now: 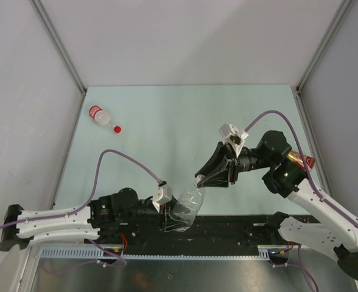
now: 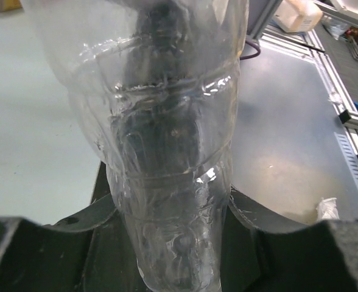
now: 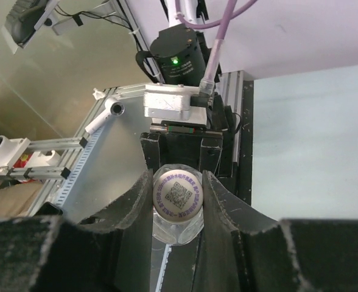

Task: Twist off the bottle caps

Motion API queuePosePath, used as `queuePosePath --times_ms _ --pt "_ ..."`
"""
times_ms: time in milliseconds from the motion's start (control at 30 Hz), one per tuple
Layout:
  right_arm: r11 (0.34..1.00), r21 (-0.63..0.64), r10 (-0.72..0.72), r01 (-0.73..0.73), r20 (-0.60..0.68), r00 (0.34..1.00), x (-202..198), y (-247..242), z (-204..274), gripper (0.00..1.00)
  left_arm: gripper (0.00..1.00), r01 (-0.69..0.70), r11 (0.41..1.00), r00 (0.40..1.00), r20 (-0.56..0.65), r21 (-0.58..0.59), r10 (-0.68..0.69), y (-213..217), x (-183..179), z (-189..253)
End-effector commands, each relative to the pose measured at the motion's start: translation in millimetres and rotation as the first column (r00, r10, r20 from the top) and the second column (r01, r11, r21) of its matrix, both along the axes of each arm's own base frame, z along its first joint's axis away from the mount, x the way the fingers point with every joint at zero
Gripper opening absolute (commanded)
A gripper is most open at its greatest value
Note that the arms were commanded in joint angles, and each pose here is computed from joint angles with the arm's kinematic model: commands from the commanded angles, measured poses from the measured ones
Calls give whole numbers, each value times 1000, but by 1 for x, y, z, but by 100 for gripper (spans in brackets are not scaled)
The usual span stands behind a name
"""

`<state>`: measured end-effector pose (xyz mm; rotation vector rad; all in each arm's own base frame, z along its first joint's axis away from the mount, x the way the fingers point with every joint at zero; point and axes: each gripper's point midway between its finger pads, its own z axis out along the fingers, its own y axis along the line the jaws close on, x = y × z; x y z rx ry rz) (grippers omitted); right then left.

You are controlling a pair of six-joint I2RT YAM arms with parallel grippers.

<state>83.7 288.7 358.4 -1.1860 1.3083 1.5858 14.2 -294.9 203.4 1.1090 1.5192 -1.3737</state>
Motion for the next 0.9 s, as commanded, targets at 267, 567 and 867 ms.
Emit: queuePosePath --times_ms 267,567,867 --pt "979 68 -191 192 -19 981 26 4 25 62 0 -103 988 994 26 -116 107 -1 19 31" --pt "876 81 -442 475 -254 860 77 -11 43 99 0 -360 933 933 40 24 359 14 63 -8" --pt "790 -38 -585 612 -348 733 119 -18 15 99 3 -488 858 871 146 159 469 23 90 -33"
